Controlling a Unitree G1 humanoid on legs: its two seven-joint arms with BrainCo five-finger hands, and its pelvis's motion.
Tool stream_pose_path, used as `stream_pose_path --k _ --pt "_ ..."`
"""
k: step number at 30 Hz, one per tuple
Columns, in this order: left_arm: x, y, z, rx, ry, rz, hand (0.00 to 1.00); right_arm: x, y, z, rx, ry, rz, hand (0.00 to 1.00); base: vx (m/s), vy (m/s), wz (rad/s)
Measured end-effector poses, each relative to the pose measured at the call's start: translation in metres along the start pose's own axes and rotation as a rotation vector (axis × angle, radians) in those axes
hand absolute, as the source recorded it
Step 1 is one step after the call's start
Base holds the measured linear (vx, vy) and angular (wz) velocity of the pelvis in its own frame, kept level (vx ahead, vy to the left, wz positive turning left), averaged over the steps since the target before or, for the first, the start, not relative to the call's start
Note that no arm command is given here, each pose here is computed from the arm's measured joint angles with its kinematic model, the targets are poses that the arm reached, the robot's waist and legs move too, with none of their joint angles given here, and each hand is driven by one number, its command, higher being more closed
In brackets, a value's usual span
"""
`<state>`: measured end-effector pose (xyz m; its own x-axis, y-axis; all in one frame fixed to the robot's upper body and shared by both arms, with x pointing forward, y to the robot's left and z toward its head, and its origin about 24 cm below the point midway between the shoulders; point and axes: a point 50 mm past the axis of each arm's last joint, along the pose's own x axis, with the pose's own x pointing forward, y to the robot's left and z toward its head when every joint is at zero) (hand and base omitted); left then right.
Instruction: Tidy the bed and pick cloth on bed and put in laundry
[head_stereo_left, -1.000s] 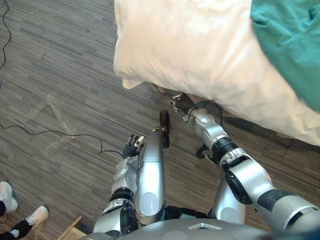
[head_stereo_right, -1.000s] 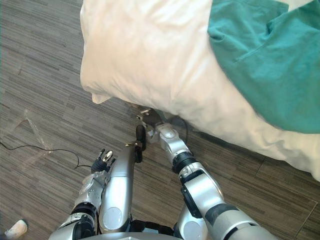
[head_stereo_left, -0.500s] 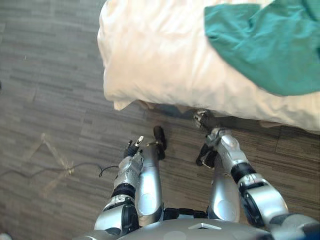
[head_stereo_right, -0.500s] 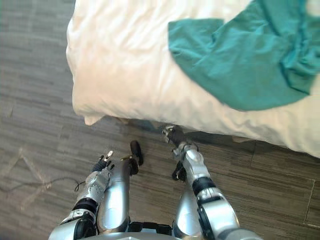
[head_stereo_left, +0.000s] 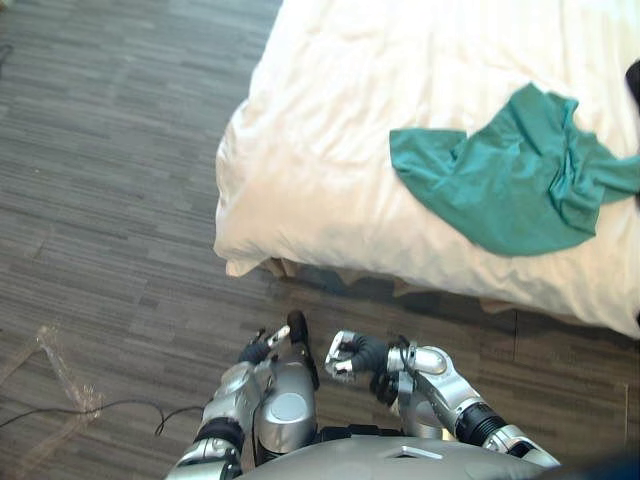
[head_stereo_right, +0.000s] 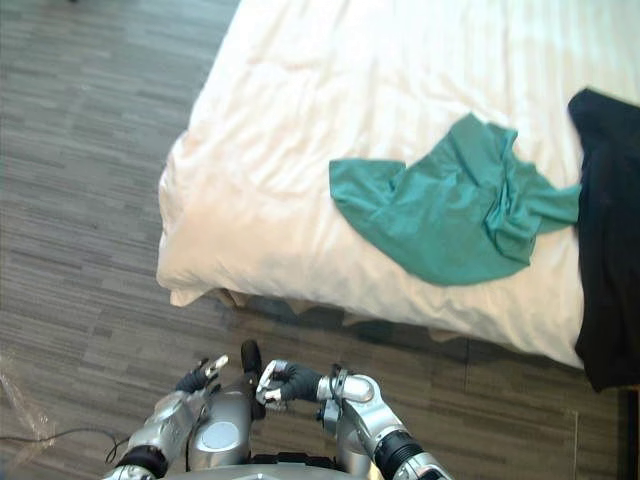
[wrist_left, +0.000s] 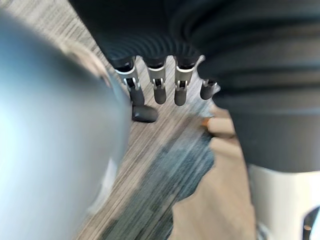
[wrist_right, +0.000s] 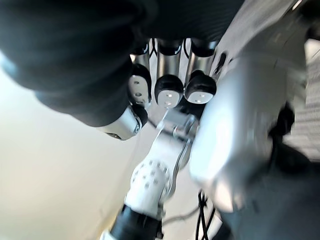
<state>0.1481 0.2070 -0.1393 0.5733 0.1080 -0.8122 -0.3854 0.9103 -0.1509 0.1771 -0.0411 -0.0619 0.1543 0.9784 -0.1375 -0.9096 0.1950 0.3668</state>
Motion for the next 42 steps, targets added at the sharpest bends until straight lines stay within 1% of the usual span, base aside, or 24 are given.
stream_pose_path --k 3,5,9,12,14,16,18,19,20,21,22,24,25,27,30,31,33,34,35,37,38,39,40,42 --pt "-0.005 0.009 -0.014 0.015 0.031 0.009 0.00 0.005 0.008 0.001 -0.011 -0.017 0.049 1.00 0.06 0.026 -0.02" --pt "-0.009 0.016 -0.023 0.014 0.050 0.016 0.00 0.010 0.010 0.008 -0.014 -0.068 0.060 1.00 0.05 0.012 -0.05" --pt "-0.019 0.034 -0.049 0.068 0.142 0.048 0.00 0.016 0.006 0.029 0.036 -0.219 -0.003 1.00 -0.01 0.013 -0.13" --pt "-0.027 0.045 -0.068 0.061 0.210 0.075 0.00 0.025 -0.006 0.054 0.061 -0.305 -0.063 1.00 -0.05 0.012 0.07" --pt "-0.029 0.048 -0.070 0.055 0.214 0.086 0.00 0.033 -0.015 0.076 0.035 -0.349 -0.097 1.00 -0.10 0.019 0.15" --pt "-0.022 0.041 -0.056 0.059 0.169 0.066 0.00 0.042 -0.028 0.115 -0.043 -0.410 -0.126 1.00 -0.12 0.034 0.07" --pt "-0.009 0.026 -0.026 0.064 0.060 0.019 0.00 0.049 -0.041 0.181 -0.171 -0.521 -0.174 1.00 -0.17 0.040 0.11" --pt "-0.007 0.024 -0.018 0.065 0.032 0.007 0.00 0.049 -0.043 0.197 -0.201 -0.550 -0.184 1.00 -0.19 0.033 0.12" --pt "-0.002 0.016 -0.002 0.045 -0.023 -0.017 0.00 0.047 -0.047 0.224 -0.251 -0.600 -0.217 1.00 -0.16 0.015 0.08" --pt "0.003 0.002 0.013 0.039 -0.078 -0.060 0.00 0.041 -0.052 0.243 -0.282 -0.635 -0.265 1.00 -0.14 0.005 0.10" --pt "0.005 -0.005 0.020 0.032 -0.105 -0.084 0.00 0.036 -0.055 0.251 -0.290 -0.653 -0.295 1.00 -0.05 0.008 0.08" --pt "0.010 -0.032 0.050 -0.027 -0.224 -0.148 0.00 0.025 -0.059 0.273 -0.322 -0.710 -0.374 1.00 0.00 0.025 0.11" --pt "0.011 -0.038 0.058 -0.042 -0.255 -0.160 0.00 0.023 -0.057 0.277 -0.339 -0.720 -0.380 1.00 -0.02 0.007 0.12" --pt "0.011 -0.066 0.088 -0.078 -0.352 -0.203 0.00 0.021 -0.046 0.292 -0.384 -0.772 -0.392 1.00 -0.02 -0.014 0.06" --pt "0.009 -0.090 0.102 -0.131 -0.398 -0.239 0.00 0.023 -0.043 0.296 -0.384 -0.764 -0.451 1.00 -0.03 -0.056 -0.08" --pt "0.007 -0.099 0.107 -0.145 -0.416 -0.246 0.00 0.024 -0.044 0.298 -0.387 -0.753 -0.492 1.00 -0.05 -0.071 -0.12" --pt "0.005 -0.107 0.111 -0.166 -0.433 -0.242 0.00 0.024 -0.046 0.300 -0.379 -0.743 -0.544 1.00 -0.09 -0.078 -0.19" --pt "0.004 -0.107 0.114 -0.177 -0.445 -0.226 0.00 0.020 -0.043 0.303 -0.413 -0.803 -0.539 1.00 -0.10 -0.084 -0.25" --pt "0.004 -0.106 0.117 -0.188 -0.458 -0.211 0.00 0.016 -0.039 0.305 -0.413 -0.858 -0.532 1.00 -0.08 -0.084 -0.29" --pt "0.004 -0.104 0.116 -0.228 -0.453 -0.167 0.00 0.015 -0.046 0.298 -0.306 -0.803 -0.586 1.00 -0.06 -0.074 -0.27" --pt "0.003 -0.107 0.115 -0.234 -0.448 -0.165 0.00 0.011 -0.048 0.295 -0.330 -0.827 -0.612 1.00 -0.04 -0.045 -0.24" --pt "0.002 -0.111 0.116 -0.246 -0.449 -0.159 0.00 0.003 -0.046 0.284 -0.433 -0.909 -0.688 1.00 -0.01 -0.018 -0.16" --pt "0.001 -0.113 0.116 -0.253 -0.448 -0.160 0.00 -0.001 -0.046 0.279 -0.449 -0.944 -0.715 1.00 0.00 -0.014 -0.18" --pt "0.000 -0.124 0.113 -0.272 -0.415 -0.160 0.00 -0.023 -0.053 0.260 -0.415 -1.041 -0.809 1.00 0.01 0.003 -0.23"
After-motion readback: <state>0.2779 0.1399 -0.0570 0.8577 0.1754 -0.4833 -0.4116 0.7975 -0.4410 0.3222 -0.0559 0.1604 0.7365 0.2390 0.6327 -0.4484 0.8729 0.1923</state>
